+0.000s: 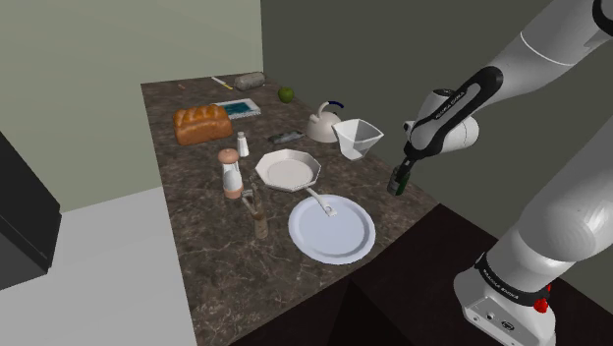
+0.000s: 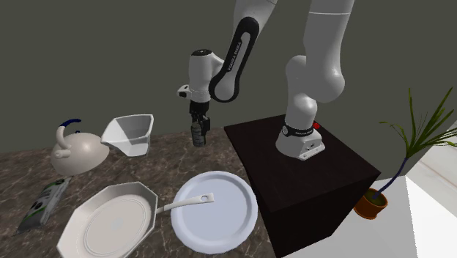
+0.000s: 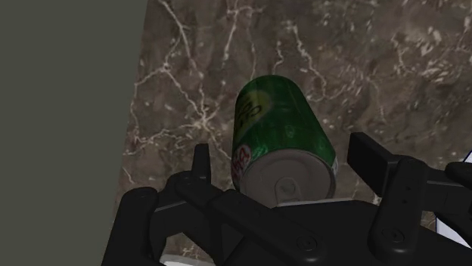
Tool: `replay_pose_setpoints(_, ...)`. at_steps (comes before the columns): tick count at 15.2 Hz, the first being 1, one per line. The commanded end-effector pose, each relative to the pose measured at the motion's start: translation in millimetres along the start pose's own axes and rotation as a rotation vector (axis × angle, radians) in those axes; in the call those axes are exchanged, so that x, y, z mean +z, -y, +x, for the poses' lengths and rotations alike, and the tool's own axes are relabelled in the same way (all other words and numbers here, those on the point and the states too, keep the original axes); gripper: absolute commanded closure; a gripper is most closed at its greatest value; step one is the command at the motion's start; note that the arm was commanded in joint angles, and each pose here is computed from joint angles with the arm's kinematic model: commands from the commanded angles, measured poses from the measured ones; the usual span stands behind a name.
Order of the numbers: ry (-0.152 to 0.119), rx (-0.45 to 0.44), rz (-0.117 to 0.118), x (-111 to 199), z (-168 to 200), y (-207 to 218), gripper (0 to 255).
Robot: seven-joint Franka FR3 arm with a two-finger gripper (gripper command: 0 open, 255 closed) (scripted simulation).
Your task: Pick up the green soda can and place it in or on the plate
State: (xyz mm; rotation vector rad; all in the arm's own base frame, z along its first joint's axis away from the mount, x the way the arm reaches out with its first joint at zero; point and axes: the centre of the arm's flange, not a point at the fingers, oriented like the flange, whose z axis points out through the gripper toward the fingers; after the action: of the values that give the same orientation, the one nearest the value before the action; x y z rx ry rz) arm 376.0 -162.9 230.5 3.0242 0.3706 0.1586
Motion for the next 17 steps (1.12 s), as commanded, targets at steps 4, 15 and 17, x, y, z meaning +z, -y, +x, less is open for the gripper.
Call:
replay_pose_setpoints(4, 0.000, 0.000, 0.000, 0, 0, 0, 255)
replay_pose_setpoints(15, 0.000, 0.000, 0.000, -21, 2, -2, 255)
replay_pose_setpoints(17, 0.000, 0.000, 0.000, -31, 3, -3, 255)
